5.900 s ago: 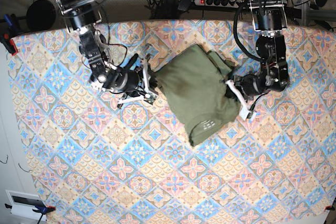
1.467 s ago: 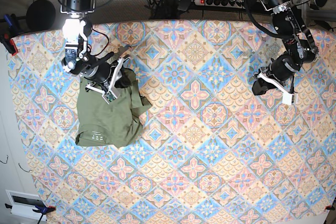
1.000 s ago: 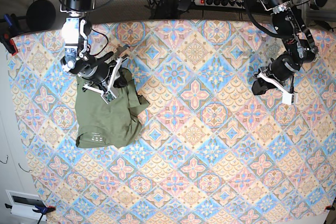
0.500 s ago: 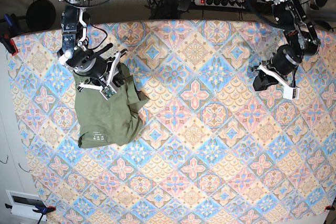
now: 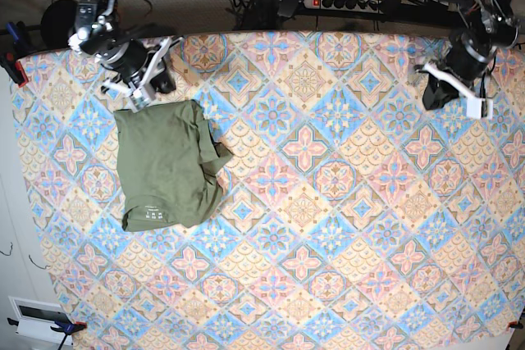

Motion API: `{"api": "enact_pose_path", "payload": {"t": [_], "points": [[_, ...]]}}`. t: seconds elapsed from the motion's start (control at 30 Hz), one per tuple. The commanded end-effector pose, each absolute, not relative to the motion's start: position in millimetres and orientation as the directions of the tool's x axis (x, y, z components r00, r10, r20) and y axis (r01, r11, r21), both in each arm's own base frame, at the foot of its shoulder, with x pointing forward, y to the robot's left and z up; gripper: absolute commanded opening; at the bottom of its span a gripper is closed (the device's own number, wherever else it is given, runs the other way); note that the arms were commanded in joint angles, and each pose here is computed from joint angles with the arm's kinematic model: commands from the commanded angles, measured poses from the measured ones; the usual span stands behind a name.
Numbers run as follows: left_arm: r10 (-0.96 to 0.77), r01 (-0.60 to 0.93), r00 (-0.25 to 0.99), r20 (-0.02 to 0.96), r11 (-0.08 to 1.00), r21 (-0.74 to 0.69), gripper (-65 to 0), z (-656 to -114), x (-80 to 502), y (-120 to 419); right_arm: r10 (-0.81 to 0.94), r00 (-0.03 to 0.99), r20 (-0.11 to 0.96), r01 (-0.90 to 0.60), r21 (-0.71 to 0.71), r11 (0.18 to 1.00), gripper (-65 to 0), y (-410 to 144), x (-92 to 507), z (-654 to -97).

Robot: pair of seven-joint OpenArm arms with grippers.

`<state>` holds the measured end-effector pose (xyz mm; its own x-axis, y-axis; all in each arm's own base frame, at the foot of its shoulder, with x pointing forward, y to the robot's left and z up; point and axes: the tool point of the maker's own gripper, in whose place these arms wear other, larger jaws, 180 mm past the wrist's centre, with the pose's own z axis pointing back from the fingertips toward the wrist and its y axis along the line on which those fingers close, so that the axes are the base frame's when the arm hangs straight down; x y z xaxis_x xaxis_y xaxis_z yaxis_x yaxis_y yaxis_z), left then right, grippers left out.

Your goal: Layout the t-shirt on the table in an organized manner, then fold the t-shirt properly

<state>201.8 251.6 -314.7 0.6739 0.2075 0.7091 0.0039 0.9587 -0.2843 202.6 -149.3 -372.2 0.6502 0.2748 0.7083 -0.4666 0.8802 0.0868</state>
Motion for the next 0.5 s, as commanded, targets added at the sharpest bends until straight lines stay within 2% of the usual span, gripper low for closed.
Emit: {"api": "enact_pose_path", "payload": {"t": [0.0, 0.17, 0.27, 0.47], "points": [[0.195, 0.02, 0.653, 0.732, 0.961, -0.274, -65.0, -303.8, 201.1, 256.2, 0.27, 0.655, 0.706, -0.446, 0.073, 0.892, -62.1, -165.6, 195.8, -366.7], [0.188, 0.002, 0.72, 0.668, 0.962, -0.273, -65.0, -310.5, 163.1, 267.9, 0.15, 0.692, 0.706, -0.369, 0.168, 0.914, -63.7, -196.9, 167.0, -354.6], [0.173, -0.014, 0.752, 0.636, 0.969, -0.248, -65.0, -313.5, 144.3, 273.9, 0.141, 0.721, 0.679, -0.342, 0.17, 0.924, -63.9, -212.8, 149.6, -354.6], [0.175, -0.072, 0.845, 0.505, 0.974, -0.216, -65.0, -331.3, 87.0, 283.0, 0.131, 0.796, 0.592, -0.279, 0.166, 0.946, -63.9, -233.3, 109.6, -367.8]]}}
